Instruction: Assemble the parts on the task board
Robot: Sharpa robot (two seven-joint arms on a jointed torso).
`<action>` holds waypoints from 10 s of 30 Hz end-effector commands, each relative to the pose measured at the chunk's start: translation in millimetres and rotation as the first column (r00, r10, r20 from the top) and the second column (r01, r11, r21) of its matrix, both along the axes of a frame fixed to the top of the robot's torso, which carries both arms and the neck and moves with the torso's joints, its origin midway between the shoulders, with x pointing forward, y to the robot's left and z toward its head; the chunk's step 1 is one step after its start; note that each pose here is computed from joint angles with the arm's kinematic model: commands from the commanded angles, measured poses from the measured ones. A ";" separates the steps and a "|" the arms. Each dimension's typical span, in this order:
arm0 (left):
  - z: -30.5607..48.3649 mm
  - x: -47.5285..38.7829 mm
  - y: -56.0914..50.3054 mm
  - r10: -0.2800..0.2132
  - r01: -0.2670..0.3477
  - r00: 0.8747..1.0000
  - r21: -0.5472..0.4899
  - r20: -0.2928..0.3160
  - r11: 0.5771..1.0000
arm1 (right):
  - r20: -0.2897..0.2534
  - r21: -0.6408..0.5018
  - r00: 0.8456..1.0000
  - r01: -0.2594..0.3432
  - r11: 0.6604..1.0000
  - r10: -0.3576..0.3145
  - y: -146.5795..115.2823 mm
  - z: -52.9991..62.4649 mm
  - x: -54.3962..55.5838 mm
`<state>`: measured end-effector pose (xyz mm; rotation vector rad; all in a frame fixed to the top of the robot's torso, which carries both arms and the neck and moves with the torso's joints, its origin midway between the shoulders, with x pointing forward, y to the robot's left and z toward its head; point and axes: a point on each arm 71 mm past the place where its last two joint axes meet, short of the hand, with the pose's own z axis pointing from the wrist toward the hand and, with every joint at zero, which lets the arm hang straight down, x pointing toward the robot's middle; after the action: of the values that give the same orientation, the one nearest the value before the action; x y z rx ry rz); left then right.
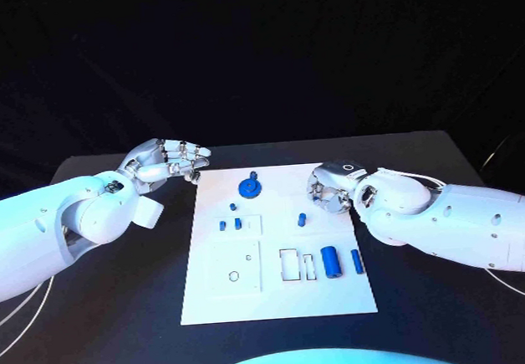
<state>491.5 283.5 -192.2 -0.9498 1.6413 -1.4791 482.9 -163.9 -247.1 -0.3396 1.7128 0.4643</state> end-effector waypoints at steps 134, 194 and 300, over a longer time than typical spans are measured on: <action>-3.6 7.7 -31.2 -0.038 0.037 0.999 -0.039 -0.023 0.999 | -0.110 0.187 0.952 -0.261 0.947 0.284 137.2 -27.2 -96.2; -5.1 7.3 -23.3 -0.033 0.032 0.999 -0.033 -0.032 0.999 | -0.170 0.168 0.979 -0.086 0.982 0.115 15.7 11.2 -43.1; -7.8 9.3 -34.3 -0.047 0.045 0.998 -0.043 -0.040 0.998 | -0.117 0.313 0.909 -0.349 0.883 0.400 153.3 -15.7 -114.5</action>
<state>501.2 251.4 -200.8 -0.9782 1.6756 -1.5156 369.7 -11.8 -260.1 -0.3930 1.7071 1.0543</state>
